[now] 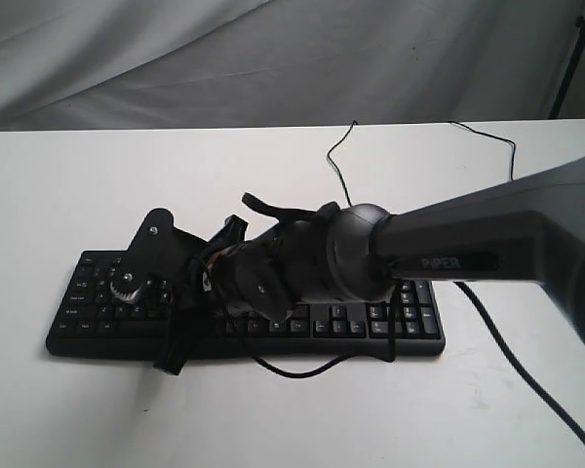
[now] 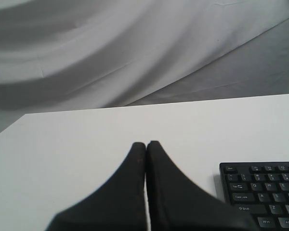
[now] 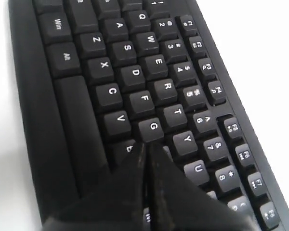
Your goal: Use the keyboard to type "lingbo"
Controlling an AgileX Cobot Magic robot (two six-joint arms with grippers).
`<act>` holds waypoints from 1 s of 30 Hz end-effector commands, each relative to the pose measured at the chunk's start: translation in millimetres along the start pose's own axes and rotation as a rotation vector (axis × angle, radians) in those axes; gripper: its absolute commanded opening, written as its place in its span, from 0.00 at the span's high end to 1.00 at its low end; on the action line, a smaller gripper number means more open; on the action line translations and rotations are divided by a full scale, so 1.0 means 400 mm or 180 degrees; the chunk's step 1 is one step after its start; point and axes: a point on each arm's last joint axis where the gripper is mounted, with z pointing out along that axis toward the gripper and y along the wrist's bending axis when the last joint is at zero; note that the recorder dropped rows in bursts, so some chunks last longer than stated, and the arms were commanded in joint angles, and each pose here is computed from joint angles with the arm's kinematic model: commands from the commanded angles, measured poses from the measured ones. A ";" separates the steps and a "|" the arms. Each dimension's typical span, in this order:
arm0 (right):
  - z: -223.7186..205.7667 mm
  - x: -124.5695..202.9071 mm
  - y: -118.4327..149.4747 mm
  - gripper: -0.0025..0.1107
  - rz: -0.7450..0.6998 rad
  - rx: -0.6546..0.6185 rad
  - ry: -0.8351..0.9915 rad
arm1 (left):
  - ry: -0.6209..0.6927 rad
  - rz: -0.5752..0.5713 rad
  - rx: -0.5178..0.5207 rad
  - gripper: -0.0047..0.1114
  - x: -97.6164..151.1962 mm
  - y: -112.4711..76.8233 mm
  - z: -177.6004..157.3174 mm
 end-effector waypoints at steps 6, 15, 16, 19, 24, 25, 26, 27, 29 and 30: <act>-0.023 -0.074 -0.032 0.98 0.0004 0.0089 -0.0204 | 0.0011 -0.0009 0.0014 0.95 0.004 -0.001 0.001; 0.017 -0.054 -0.024 0.98 -0.0015 0.0115 -0.0229 | 0.0011 -0.0009 0.0014 0.95 0.004 -0.001 0.001; 0.023 -0.052 -0.024 0.98 -0.0020 0.0113 -0.0225 | 0.0011 -0.0009 0.0014 0.95 0.004 -0.001 0.001; 0.038 -0.052 -0.024 0.98 -0.0017 0.0100 -0.0201 | 0.0011 -0.0009 0.0014 0.95 0.004 -0.001 0.001; 0.042 -0.059 -0.027 0.98 -0.0015 0.0111 -0.0225 | 0.0011 -0.0009 0.0014 0.95 0.004 -0.001 0.001; 0.042 -0.057 -0.026 0.98 -0.0015 0.0099 -0.0203 | 0.0011 -0.0009 0.0014 0.95 0.004 -0.001 0.001; 0.042 -0.056 -0.025 0.98 -0.0015 0.0094 -0.0193 | 0.0011 -0.0009 0.0014 0.95 0.004 -0.001 0.001; 0.042 -0.056 -0.025 0.98 -0.0010 0.0091 -0.0186 | 0.0011 -0.0009 0.0014 0.95 0.004 -0.001 0.001; 0.043 -0.056 -0.025 0.98 -0.0010 0.0088 -0.0182 | 0.0011 -0.0009 0.0014 0.95 0.004 -0.001 0.001; 0.043 -0.056 -0.025 0.98 -0.0010 0.0088 -0.0182 | 0.0011 -0.0009 0.0014 0.95 0.004 -0.001 0.001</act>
